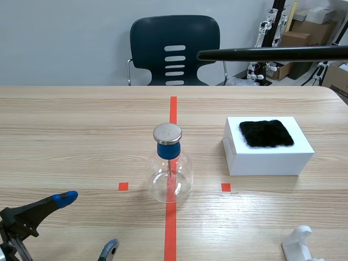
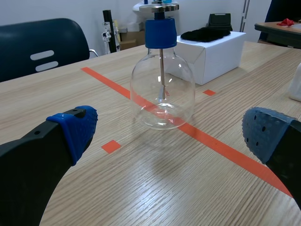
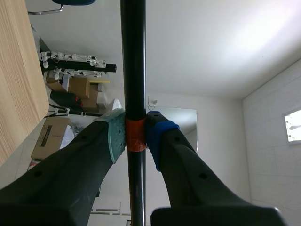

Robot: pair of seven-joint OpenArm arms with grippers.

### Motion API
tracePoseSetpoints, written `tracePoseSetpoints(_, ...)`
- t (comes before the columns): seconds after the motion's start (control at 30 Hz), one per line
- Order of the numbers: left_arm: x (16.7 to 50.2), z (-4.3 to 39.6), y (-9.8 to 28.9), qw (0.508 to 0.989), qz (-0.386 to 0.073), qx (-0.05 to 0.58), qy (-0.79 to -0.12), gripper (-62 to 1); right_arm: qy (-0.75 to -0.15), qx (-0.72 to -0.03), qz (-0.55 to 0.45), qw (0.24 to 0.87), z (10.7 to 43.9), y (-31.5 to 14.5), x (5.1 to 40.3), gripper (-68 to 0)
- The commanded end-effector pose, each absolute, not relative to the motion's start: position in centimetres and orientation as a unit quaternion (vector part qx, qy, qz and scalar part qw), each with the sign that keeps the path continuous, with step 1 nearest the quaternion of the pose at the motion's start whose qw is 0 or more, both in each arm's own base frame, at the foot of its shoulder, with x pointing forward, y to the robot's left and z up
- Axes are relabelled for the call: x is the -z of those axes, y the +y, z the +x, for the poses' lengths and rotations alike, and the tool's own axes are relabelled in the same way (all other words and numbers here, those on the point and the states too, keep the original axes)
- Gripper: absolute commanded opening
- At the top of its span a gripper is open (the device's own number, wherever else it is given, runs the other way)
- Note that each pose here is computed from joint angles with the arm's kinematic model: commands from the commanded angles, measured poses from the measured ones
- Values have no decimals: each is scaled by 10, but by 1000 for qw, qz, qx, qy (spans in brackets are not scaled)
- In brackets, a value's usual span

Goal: Do the electroscope experiment. move the rod toward and away from the electroscope

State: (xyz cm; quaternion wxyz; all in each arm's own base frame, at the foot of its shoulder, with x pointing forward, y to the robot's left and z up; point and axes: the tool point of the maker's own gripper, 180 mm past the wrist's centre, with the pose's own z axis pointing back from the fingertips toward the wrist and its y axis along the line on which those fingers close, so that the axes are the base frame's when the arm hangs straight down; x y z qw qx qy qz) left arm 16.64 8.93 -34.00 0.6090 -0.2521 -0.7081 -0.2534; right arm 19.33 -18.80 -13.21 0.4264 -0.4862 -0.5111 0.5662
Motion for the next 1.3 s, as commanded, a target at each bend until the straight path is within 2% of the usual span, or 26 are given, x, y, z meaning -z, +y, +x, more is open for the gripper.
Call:
tracePoseSetpoints(0.0, 335, 168, 89, 601, -254, 249, -716, 14, -520, -558, -494, 418, 195, -188, 124, -662)
tracePoseSetpoints(1.27, 335, 168, 89, 601, -254, 248, -716, 14, -520, -551, -498, 421, 196, -190, 122, -662)
